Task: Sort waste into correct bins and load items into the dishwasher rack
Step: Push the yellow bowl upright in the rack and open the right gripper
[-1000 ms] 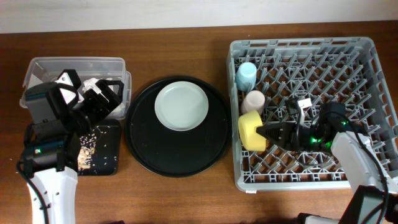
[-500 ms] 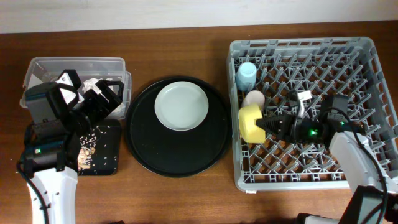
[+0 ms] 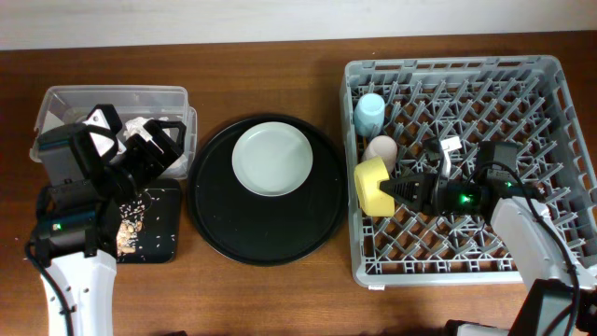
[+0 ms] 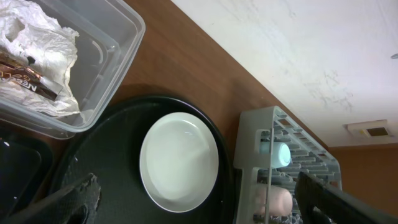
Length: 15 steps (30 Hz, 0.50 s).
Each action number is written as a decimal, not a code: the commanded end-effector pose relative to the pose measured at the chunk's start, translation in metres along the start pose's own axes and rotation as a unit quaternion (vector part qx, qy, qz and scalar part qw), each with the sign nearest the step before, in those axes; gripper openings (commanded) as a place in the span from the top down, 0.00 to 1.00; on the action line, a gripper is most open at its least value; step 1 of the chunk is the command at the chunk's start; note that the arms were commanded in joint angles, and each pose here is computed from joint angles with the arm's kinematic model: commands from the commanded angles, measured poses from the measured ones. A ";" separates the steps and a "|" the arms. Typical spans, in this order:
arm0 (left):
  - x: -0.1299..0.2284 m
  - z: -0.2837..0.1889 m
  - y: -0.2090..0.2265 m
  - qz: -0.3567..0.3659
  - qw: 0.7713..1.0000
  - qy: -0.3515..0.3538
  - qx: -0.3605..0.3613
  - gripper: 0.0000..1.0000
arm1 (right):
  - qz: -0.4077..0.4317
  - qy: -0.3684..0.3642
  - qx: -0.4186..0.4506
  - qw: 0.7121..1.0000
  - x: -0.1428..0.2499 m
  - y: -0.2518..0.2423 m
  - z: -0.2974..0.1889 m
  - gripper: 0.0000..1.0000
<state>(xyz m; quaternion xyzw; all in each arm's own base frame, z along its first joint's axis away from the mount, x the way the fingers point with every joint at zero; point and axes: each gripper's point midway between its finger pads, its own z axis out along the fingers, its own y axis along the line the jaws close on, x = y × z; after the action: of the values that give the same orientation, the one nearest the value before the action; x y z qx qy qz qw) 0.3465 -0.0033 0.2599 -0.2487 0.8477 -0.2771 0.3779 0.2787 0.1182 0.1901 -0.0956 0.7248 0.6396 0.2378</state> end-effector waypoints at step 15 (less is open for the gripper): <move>-0.006 -0.004 -0.004 0.016 1.000 -0.010 0.003 0.01 | 0.007 -0.045 -0.005 0.999 -0.006 -0.002 -0.023 0.67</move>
<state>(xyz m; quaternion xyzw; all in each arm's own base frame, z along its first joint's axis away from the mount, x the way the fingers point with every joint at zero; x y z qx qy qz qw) 0.3465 -0.0033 0.2599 -0.2487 0.8477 -0.2771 0.3779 0.2788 0.1103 0.1821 -0.0823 0.7300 0.6323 0.2462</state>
